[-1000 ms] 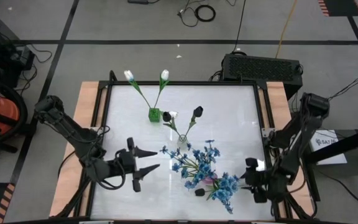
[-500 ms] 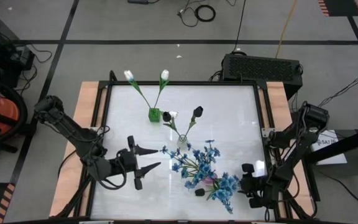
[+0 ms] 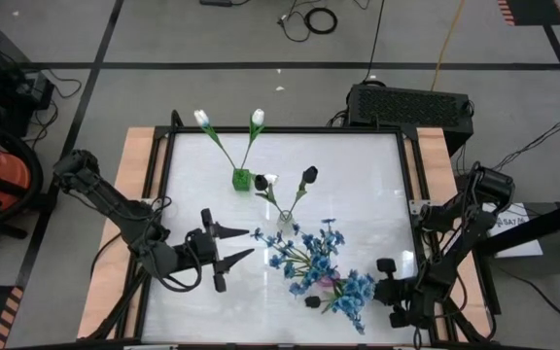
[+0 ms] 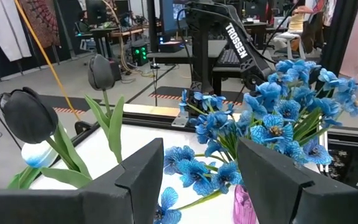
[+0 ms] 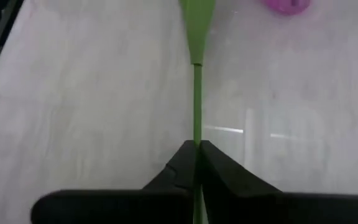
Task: Sort flowers into vase by color
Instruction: Put the black flower into the transparent vase
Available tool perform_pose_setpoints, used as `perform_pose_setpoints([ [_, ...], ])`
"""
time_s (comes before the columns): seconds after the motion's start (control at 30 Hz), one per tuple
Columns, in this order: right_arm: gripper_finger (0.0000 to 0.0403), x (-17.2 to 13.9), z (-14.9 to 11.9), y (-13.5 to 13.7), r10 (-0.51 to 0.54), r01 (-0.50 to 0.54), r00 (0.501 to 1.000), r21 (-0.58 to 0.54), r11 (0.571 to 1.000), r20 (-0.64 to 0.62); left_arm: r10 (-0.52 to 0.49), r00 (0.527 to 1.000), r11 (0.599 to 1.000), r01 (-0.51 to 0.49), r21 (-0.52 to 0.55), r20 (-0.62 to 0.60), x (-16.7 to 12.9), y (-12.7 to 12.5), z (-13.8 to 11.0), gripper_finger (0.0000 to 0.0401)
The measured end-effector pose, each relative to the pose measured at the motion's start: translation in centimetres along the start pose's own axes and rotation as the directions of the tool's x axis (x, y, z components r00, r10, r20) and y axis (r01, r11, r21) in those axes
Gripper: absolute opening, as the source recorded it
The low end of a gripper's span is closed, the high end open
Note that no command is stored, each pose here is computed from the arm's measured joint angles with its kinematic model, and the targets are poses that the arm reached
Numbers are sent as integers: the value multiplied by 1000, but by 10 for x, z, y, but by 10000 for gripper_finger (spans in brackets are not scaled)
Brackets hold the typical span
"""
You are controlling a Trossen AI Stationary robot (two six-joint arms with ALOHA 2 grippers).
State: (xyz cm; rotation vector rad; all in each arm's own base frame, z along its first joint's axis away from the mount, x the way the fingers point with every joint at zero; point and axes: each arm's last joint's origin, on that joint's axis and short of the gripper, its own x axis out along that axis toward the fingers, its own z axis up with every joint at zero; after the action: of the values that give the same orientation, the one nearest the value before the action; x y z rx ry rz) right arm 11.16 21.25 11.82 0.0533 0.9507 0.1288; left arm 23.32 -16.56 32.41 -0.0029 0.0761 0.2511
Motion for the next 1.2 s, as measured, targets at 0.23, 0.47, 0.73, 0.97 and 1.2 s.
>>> perform_pose_setpoints([
  [0.23, 5, -6, 15, 17, 69, -68, 997, -45, 997, 19, -1, 1000, 1000, 1, -13, -1, 0, 0, 0, 209],
  [0.47, 2, -27, 51, 50, 184, -169, 978, -142, 975, 100, -1, 1000, 1000, 1, -28, -2, 0, 0, 0, 209],
  [0.73, 2, -76, 115, 91, 328, -260, 906, -261, 930, 268, -30, 1000, 998, 30, -48, -5, 1, -2, -1, 209],
  [0.97, 2, -145, 184, 108, 231, -66, 767, -284, 957, 599, -125, 988, 992, 127, -17, 86, -9, -11, 11, 209],
  [1.2, 2, -199, 229, 105, 99, 62, 627, -177, 982, 772, -256, 951, 964, 265, -30, 176, -13, -16, 21, 209],
])
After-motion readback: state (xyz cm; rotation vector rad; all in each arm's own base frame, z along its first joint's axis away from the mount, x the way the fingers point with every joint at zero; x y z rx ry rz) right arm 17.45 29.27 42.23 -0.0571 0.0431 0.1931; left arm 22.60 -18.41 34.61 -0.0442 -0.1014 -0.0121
